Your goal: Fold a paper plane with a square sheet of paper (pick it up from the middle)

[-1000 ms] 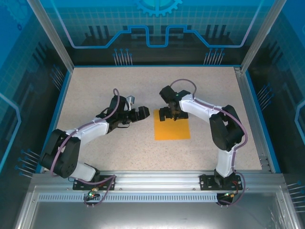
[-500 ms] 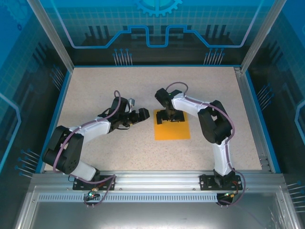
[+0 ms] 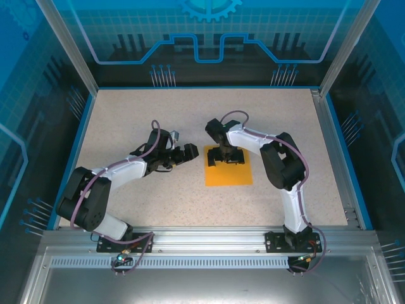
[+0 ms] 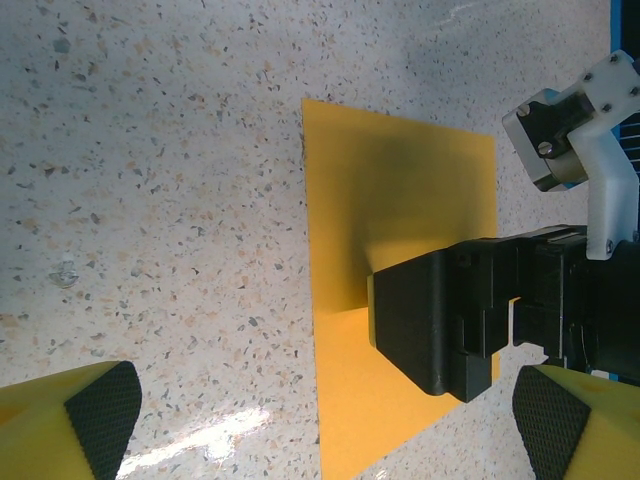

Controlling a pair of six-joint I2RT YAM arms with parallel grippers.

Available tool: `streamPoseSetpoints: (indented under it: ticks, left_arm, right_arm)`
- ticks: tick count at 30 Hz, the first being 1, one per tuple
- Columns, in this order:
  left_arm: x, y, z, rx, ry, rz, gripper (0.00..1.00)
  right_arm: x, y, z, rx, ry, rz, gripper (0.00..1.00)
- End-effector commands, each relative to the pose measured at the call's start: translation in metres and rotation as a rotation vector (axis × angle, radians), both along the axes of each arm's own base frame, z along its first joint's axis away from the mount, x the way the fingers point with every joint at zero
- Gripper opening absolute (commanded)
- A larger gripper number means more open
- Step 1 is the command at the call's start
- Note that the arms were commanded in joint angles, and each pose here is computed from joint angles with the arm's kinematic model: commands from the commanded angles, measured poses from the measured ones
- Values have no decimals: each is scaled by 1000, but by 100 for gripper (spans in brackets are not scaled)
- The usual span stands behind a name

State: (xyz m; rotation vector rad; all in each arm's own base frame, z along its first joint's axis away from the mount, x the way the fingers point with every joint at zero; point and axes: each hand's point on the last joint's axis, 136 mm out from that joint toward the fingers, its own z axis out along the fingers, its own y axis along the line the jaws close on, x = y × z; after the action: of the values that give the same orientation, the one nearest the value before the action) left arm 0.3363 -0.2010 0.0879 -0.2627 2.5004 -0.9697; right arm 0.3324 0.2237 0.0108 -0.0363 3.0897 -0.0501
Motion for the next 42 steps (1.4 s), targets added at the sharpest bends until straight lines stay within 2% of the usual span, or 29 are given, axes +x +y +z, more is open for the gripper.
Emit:
streamPoseSetpoints:
  ticks: [1, 18, 28, 37, 42]
  left_arm:
    - [3, -6, 8, -7, -5, -23, 99]
    - [3, -7, 8, -3, -2, -29, 99]
    - [4, -8, 10, -4, -5, -35, 99]
    - [4, -8, 9, -5, -5, -37, 99]
    - [3, -8, 8, -4, -4, -39, 99]
  right_arm:
    - [-32, -11, -49, -71, 139, -6, 99]
    - [-28, -21, -40, 0, 109, -4, 94]
    - [-3, -10, 16, -2, -34, 29, 99]
    - [-12, -1, -12, 46, 35, 22, 99]
    - [-26, -10, -39, 4, 101, -4, 99]
